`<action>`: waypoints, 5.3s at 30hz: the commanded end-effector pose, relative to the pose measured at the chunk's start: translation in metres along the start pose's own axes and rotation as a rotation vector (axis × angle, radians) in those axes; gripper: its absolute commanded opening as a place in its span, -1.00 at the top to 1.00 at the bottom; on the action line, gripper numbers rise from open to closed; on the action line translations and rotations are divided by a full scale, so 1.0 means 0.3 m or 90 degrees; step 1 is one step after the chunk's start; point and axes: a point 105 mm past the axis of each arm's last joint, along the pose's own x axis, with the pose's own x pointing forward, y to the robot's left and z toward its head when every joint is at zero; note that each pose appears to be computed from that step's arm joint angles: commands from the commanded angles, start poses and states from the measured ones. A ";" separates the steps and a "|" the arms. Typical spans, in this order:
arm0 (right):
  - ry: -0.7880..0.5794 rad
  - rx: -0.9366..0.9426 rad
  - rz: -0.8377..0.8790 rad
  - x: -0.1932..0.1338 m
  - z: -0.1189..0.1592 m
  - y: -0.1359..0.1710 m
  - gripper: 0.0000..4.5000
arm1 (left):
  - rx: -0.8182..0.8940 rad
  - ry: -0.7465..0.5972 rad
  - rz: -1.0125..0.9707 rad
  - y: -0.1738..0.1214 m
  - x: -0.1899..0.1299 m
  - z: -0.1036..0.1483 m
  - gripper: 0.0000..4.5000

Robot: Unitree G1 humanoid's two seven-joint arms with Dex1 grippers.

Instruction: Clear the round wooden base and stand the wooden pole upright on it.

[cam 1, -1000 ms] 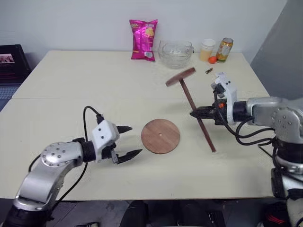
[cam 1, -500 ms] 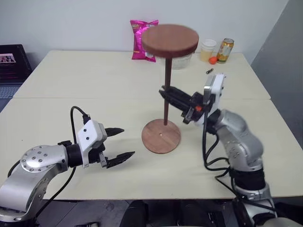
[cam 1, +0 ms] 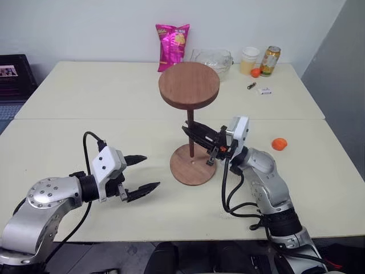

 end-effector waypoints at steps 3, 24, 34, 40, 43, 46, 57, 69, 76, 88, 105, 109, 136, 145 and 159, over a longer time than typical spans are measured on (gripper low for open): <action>-0.020 -0.014 0.013 0.012 0.001 0.011 0.91 | 0.041 0.008 -0.039 -0.018 -0.004 -0.004 -1.00; 0.006 -0.012 0.009 -0.011 -0.062 0.008 0.91 | 0.050 0.010 -0.057 -0.030 0.017 0.018 -1.00; 0.017 -0.014 0.006 -0.021 -0.081 0.009 0.91 | 0.048 0.012 -0.057 -0.023 0.014 0.013 -1.00; 0.029 -0.011 -0.006 -0.033 -0.097 0.000 0.91 | 0.047 0.011 -0.057 -0.025 0.013 0.006 -1.00; 0.036 -0.012 -0.013 -0.040 -0.103 -0.011 0.91 | 0.046 0.012 -0.057 -0.024 0.011 0.002 -1.00; 0.040 -0.013 -0.016 -0.045 -0.106 -0.019 0.91 | 0.046 0.013 -0.056 -0.023 0.009 -0.003 -1.00; 0.049 -0.007 0.004 -0.048 -0.105 -0.002 0.91 | 0.051 0.014 -0.054 -0.020 0.011 -0.006 -1.00; 0.069 -0.031 0.045 -0.033 -0.107 0.041 0.91 | 0.051 0.017 -0.052 -0.017 0.010 -0.017 -1.00; 0.077 -0.027 0.029 -0.036 -0.116 0.030 0.91 | 0.051 0.018 -0.050 -0.017 0.009 -0.027 -1.00; 0.144 0.040 -0.037 -0.095 -0.188 -0.031 0.91 | 0.052 0.018 -0.052 -0.017 0.010 -0.029 -1.00; 0.209 0.056 -0.050 -0.128 -0.252 -0.018 0.91 | 0.053 0.017 -0.051 -0.015 0.012 -0.026 -1.00; 0.228 0.047 -0.032 -0.135 -0.260 -0.008 0.91 | 0.054 0.017 -0.052 -0.014 0.012 -0.027 -1.00; 0.229 0.031 -0.011 -0.133 -0.220 0.002 0.76 | 0.053 0.012 -0.050 -0.015 0.018 -0.024 -1.00; 0.195 0.023 -0.011 -0.122 -0.183 -0.008 -0.23 | 0.050 0.014 -0.055 -0.015 0.014 -0.023 -1.00; 0.214 0.027 0.010 -0.159 -0.180 -0.009 -0.99 | 0.064 -0.006 -0.035 0.010 0.011 0.004 -1.00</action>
